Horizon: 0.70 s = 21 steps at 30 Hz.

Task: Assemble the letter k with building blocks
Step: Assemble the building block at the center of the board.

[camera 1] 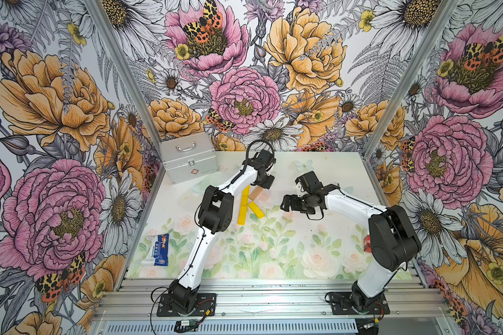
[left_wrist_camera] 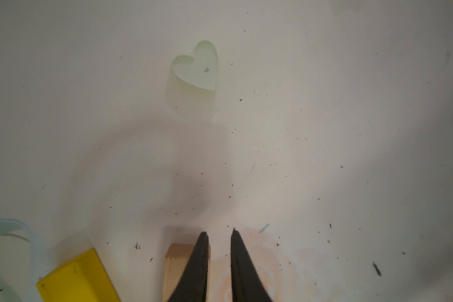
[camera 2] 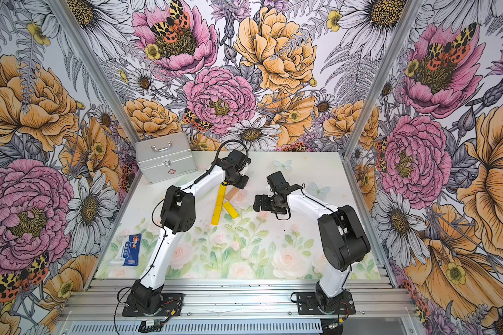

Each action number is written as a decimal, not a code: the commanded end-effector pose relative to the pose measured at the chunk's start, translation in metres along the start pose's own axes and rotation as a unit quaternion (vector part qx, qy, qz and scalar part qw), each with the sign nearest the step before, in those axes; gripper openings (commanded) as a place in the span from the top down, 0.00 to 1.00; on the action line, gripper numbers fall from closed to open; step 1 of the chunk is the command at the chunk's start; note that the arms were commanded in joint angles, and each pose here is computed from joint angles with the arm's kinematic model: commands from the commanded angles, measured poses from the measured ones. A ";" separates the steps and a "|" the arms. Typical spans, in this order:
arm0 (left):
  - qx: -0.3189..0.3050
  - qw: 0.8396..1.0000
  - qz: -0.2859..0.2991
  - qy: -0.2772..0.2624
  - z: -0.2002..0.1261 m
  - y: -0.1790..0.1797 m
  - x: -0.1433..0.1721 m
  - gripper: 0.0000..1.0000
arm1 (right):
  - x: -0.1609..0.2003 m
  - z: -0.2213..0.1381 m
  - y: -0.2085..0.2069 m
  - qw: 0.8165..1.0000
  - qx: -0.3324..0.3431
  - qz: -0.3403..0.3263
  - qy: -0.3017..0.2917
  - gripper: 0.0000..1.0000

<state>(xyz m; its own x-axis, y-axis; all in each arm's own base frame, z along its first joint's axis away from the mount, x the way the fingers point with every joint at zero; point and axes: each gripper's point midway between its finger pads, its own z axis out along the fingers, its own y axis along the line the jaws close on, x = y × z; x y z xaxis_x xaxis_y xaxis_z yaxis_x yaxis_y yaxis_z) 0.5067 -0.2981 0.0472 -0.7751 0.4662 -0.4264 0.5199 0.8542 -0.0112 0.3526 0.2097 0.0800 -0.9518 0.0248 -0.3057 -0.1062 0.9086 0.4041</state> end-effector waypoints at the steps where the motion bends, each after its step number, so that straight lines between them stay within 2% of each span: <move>1: -0.008 1.000 -0.002 0.001 0.005 0.000 0.000 0.83 | -0.004 -0.005 0.004 1.000 -0.005 -0.001 -0.011 0.01; 21: -0.016 1.000 -0.005 0.017 0.015 0.008 0.010 0.83 | -0.004 -0.003 0.005 1.000 -0.006 0.000 -0.008 0.00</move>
<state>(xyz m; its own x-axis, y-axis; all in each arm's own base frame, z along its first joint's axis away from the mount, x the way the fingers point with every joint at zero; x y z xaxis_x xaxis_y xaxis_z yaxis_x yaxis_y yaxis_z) 0.5064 -0.2957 0.0363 -0.7832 0.4687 -0.4086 0.5144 0.8576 -0.0023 0.3526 0.2097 0.0800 -0.9518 0.0247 -0.3056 -0.1063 0.9084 0.4043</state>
